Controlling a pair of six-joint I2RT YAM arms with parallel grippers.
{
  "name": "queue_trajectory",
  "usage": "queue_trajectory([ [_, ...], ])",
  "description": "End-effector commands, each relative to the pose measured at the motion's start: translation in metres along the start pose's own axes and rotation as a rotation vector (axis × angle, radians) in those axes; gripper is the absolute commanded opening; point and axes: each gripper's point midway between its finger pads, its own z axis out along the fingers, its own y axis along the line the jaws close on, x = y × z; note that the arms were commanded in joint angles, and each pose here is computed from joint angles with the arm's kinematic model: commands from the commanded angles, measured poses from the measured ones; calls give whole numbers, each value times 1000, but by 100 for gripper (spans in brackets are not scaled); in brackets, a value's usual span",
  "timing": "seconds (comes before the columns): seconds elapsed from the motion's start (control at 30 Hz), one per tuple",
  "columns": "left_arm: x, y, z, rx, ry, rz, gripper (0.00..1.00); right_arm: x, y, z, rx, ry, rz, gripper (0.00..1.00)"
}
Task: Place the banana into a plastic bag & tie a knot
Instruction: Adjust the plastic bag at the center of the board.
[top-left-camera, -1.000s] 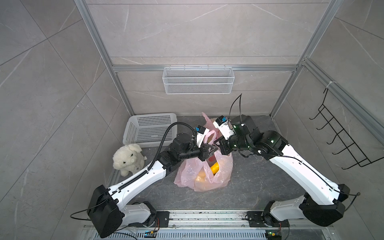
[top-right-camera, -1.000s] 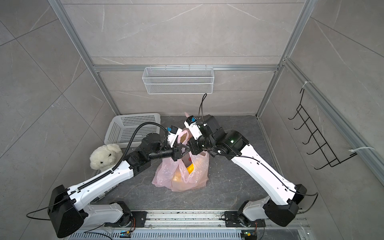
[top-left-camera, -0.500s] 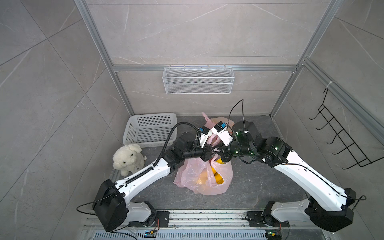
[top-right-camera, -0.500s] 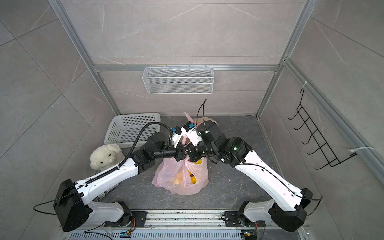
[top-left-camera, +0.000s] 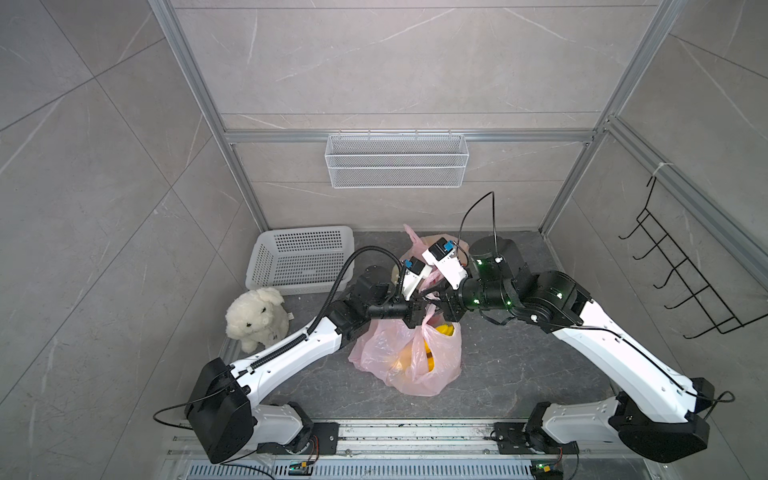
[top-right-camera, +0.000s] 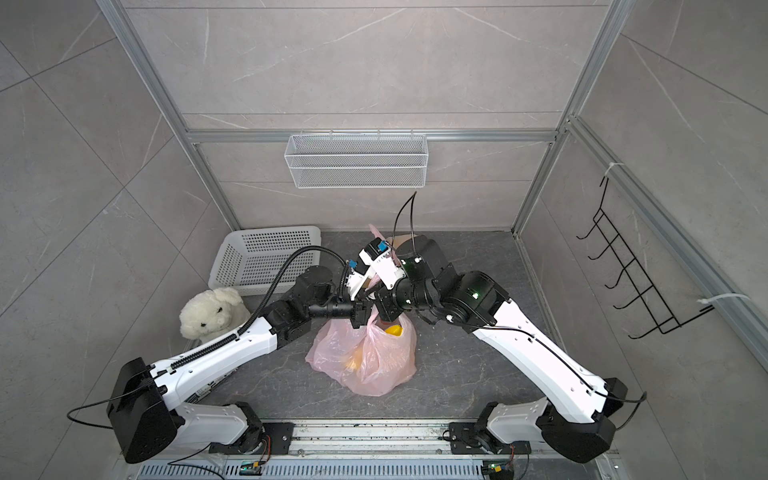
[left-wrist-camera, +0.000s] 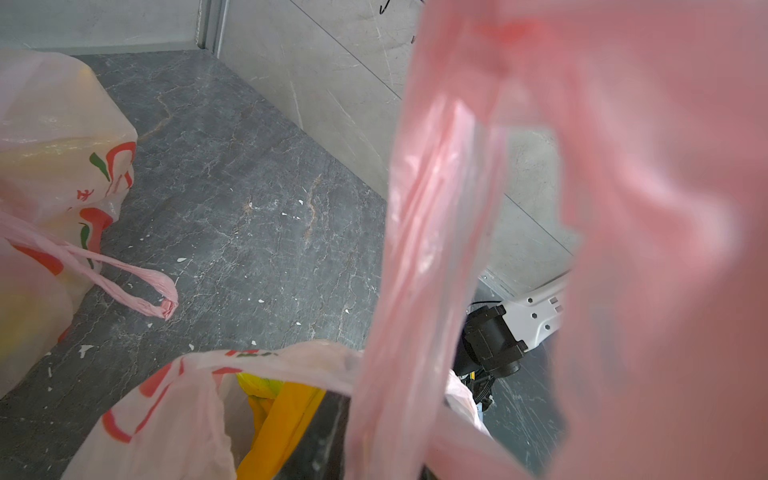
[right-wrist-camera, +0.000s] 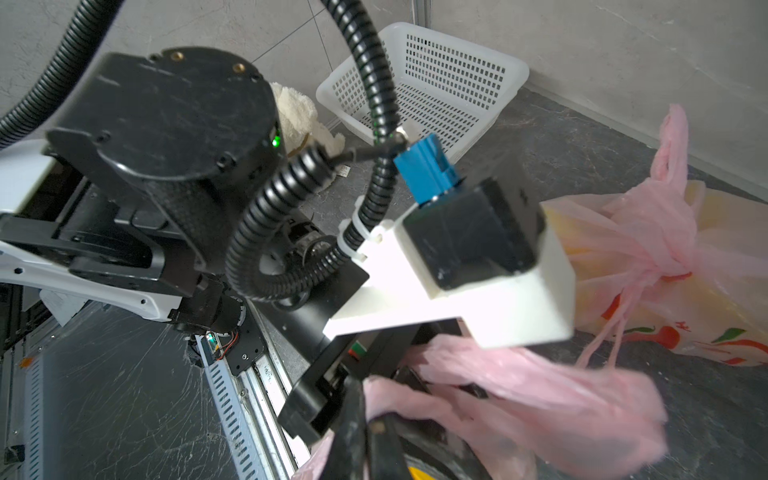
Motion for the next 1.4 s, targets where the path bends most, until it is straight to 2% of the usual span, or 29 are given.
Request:
queue_trajectory([
  [0.0, -25, -22, -2, 69, -47, 74, 26, -3, 10, 4, -51, 4, -21, 0],
  [0.17, -28, -20, -4, 43, -62, 71, 8, 2, -1, 5, 1, 4, -20, 0],
  [0.3, -29, -11, -8, -18, -82, 76, 0, 3, -10, -5, 63, -11, -28, 3],
  [0.37, -29, -7, -8, -40, -83, 71, 0, 6, -13, -9, 85, -10, -34, 13],
  [0.5, -32, 3, -10, -106, -89, 57, 0, 12, -22, -17, 140, -11, -32, 42],
  [0.6, -32, 8, -10, -137, -89, 45, 0, 20, -22, -20, 139, -7, -30, 54],
  [0.67, -32, 9, -10, -138, -86, 44, 0, 26, -19, -18, 121, 6, -25, 57],
  [0.9, -33, 8, -10, -137, -82, 45, 0, 40, -8, -4, 52, 39, 9, 54],
  [1.07, -32, 6, -8, -121, -73, 42, 0, 33, -1, 0, 21, 17, 16, 45],
  [1.2, -28, 6, -6, -107, -61, 34, 0, 25, 3, -1, 8, -9, 17, 44],
  [1.37, -25, 6, -5, -98, -52, 31, 0, 21, 5, 1, -4, -18, 24, 38],
])
